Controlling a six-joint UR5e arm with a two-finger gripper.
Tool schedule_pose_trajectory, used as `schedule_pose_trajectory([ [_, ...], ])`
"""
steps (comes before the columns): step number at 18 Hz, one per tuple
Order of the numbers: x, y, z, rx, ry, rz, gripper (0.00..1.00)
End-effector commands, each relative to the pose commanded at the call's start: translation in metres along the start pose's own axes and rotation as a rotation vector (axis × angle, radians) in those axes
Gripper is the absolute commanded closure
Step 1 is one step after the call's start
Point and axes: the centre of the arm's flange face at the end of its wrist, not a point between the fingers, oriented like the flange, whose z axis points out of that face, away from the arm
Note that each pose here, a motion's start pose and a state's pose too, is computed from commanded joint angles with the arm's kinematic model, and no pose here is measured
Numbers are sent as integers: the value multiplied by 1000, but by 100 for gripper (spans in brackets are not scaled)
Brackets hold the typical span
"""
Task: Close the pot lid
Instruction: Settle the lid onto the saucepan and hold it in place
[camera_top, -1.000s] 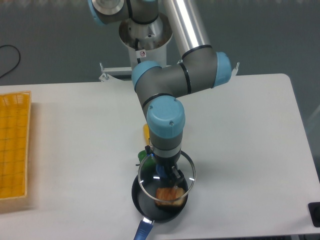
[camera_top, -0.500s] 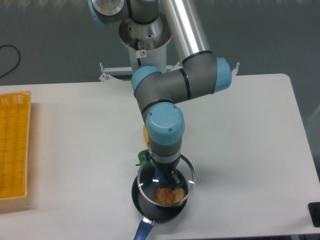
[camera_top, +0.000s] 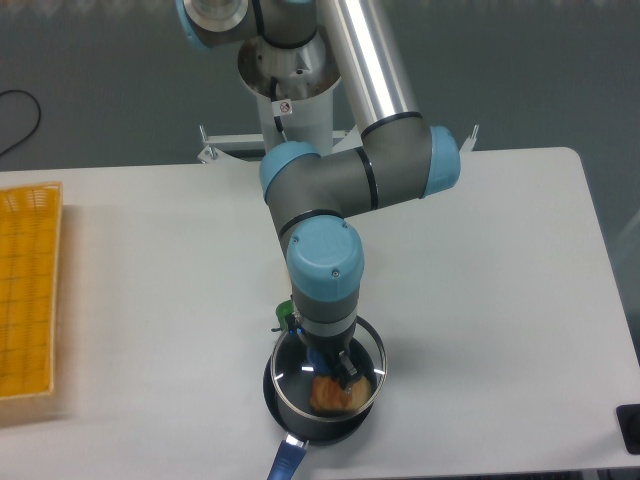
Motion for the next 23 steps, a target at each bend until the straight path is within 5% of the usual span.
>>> schedule_pose_trajectory([
  [23, -6, -16, 16, -6, 7, -17, 52],
])
